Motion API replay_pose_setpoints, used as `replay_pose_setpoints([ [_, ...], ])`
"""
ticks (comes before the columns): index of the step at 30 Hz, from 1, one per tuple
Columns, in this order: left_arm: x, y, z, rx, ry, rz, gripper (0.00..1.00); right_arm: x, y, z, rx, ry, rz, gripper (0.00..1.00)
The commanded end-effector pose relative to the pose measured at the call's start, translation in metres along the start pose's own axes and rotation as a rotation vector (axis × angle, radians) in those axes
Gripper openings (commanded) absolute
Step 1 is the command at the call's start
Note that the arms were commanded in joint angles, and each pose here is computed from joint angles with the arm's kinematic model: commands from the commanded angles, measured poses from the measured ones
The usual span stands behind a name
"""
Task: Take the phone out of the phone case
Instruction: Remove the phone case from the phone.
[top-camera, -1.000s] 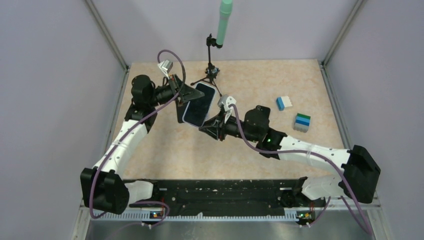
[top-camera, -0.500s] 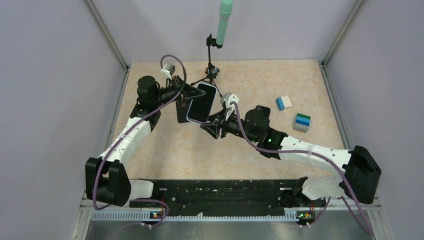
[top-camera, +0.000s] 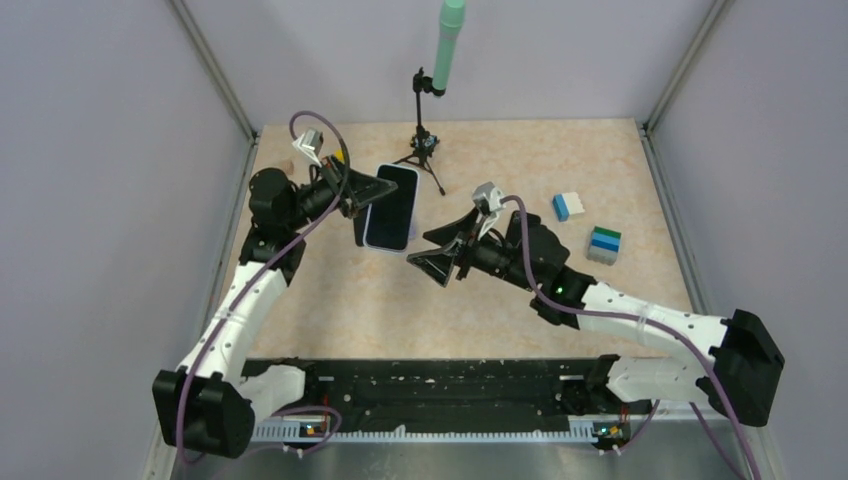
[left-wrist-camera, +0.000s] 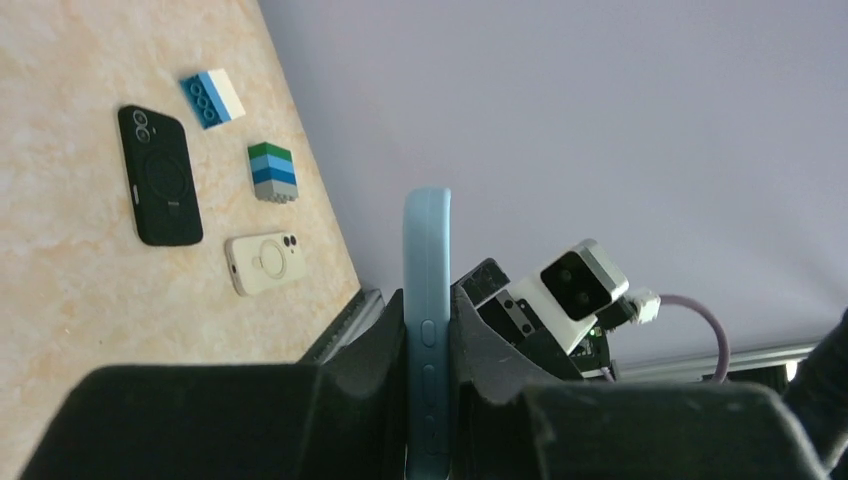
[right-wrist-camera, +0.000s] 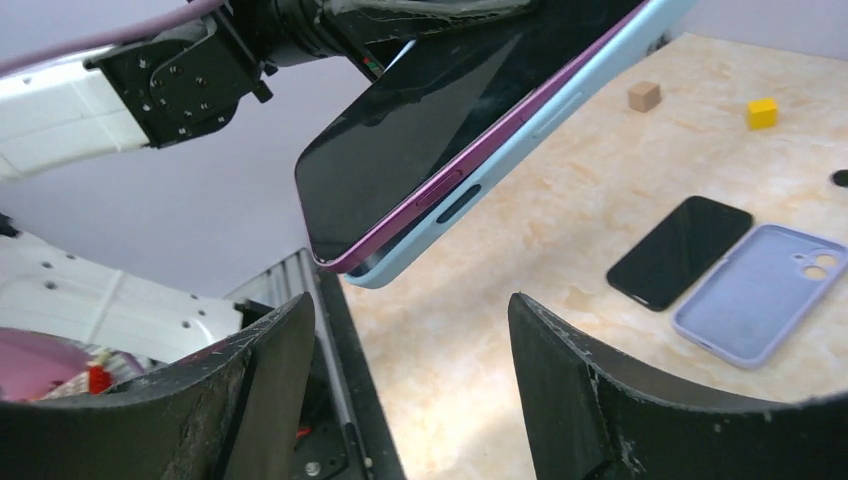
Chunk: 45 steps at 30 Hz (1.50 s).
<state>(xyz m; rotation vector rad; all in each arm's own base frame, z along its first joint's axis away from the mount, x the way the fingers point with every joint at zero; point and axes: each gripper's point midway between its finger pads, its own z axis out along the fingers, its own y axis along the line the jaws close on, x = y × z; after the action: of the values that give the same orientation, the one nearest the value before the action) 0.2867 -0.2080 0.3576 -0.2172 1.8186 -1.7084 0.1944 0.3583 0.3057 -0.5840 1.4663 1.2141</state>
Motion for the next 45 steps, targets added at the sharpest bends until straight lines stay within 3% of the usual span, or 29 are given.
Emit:
replay_pose_setpoints([
  [1,-0.006,-0.039,-0.012,0.075,-0.077,0.178,0.00,-0.024,0.026,0.000,-0.121,-0.084,0.068,0.66],
  [6,0.000,-0.058,-0.024,0.129,-0.101,0.227,0.00,-0.012,0.050,0.007,-0.294,-0.064,0.074,0.35],
  [9,0.003,-0.071,-0.036,0.149,-0.161,0.261,0.00,-0.007,0.058,0.012,-0.331,-0.060,0.096,0.30],
  [15,0.009,-0.080,-0.056,0.155,-0.248,0.263,0.00,-0.013,0.056,0.018,-0.282,-0.093,0.167,0.33],
  [23,0.013,-0.086,-0.057,0.181,-0.232,0.263,0.00,-0.022,0.062,0.019,-0.301,-0.111,0.220,0.47],
  [35,0.021,-0.083,-0.052,0.221,-0.161,0.263,0.00,-0.021,0.022,0.036,-0.071,-0.137,0.401,0.44],
  [45,0.035,-0.072,-0.041,0.227,-0.049,0.290,0.00,-0.049,0.040,0.043,-0.260,-0.197,0.450,0.48],
])
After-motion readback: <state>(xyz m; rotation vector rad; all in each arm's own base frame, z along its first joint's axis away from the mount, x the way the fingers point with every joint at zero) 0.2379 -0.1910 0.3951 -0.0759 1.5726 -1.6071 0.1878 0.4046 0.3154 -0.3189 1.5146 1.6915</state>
